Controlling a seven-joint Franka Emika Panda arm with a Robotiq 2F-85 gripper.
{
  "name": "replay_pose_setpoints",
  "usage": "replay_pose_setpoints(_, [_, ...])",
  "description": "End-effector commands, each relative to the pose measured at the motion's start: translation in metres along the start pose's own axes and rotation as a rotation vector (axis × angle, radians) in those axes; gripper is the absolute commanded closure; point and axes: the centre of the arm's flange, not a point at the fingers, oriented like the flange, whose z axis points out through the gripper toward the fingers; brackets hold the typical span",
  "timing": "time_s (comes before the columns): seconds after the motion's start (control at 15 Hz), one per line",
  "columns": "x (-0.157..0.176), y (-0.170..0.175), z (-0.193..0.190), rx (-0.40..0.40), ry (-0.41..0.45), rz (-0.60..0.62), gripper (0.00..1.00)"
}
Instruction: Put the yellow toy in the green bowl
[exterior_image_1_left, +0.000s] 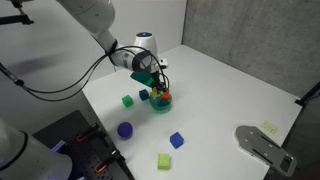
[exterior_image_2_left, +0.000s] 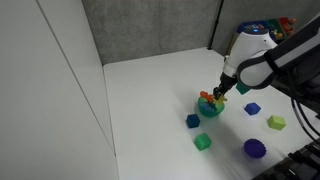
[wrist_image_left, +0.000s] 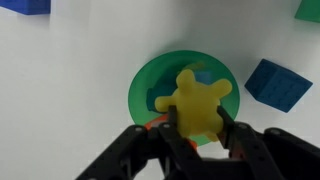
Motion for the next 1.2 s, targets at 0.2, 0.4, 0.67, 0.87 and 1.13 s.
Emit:
replay_pose_setpoints(0.2, [-0.005,-0.010,0.026,-0.016,0.038,-0.011,0.35])
replay_pose_setpoints(0.4, [-0.006,-0.009,0.028,-0.019,0.046,-0.014,0.27])
replay_pose_setpoints(0.67, [-0.006,-0.001,0.012,-0.030,0.037,-0.009,0.00])
replay_pose_setpoints(0.87, [-0.002,0.012,-0.011,-0.032,0.020,-0.009,0.00])
replay_pose_setpoints(1.13, [0.002,0.037,-0.063,-0.067,-0.019,-0.008,0.00])
